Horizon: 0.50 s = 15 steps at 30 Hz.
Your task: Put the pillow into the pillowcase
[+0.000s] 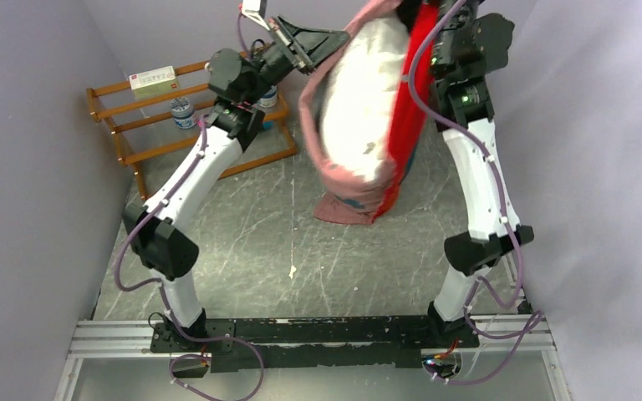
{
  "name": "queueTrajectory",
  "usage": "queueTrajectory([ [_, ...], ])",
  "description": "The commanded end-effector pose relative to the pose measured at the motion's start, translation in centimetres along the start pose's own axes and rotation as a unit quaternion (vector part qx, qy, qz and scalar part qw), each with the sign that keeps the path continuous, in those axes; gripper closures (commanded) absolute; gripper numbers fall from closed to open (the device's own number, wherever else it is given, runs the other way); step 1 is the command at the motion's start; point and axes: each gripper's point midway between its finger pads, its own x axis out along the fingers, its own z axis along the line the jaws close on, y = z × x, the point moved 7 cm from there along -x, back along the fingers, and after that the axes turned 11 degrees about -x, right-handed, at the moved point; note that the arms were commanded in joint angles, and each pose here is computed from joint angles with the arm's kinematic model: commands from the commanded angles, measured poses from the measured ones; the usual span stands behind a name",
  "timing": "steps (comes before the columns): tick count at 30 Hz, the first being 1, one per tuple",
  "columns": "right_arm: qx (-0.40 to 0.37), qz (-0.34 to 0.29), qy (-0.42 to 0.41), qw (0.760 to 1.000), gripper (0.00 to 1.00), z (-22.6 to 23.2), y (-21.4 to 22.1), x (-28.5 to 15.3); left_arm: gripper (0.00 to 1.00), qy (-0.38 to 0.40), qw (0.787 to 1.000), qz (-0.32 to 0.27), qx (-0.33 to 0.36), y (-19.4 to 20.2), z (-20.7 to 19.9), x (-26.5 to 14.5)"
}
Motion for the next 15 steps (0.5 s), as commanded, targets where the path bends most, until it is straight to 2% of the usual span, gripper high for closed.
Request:
queueTrajectory([
  [1,0.019,-0.133,0.061,0.989,1.00,-7.9,-4.2,2.6,0.95,0.036,0.998,-0.041,0.043,-0.9,-2.9,2.9],
  [6,0.046,-0.183,0.071,0.980,1.00,-12.1,-4.9,3.8,0.95,0.081,0.995,-0.063,0.013,-1.6,-1.8,5.9],
  [9,0.074,-0.192,0.055,0.977,1.00,-12.5,-5.1,4.0,0.95,0.085,0.994,-0.071,-0.001,-1.7,-0.5,6.1],
  [11,0.099,-0.180,0.009,0.978,1.00,-11.3,-4.7,3.9,0.95,0.062,0.996,-0.067,0.013,-2.0,-0.1,5.7],
  [13,0.144,-0.145,-0.079,0.976,1.00,-9.1,-3.6,3.6,0.95,0.029,0.997,-0.060,0.043,-2.6,-0.4,4.5],
  [15,0.213,-0.084,-0.179,0.957,1.00,-5.9,-1.5,2.7,0.95,-0.027,0.995,-0.062,0.073,-4.0,0.3,2.1],
])
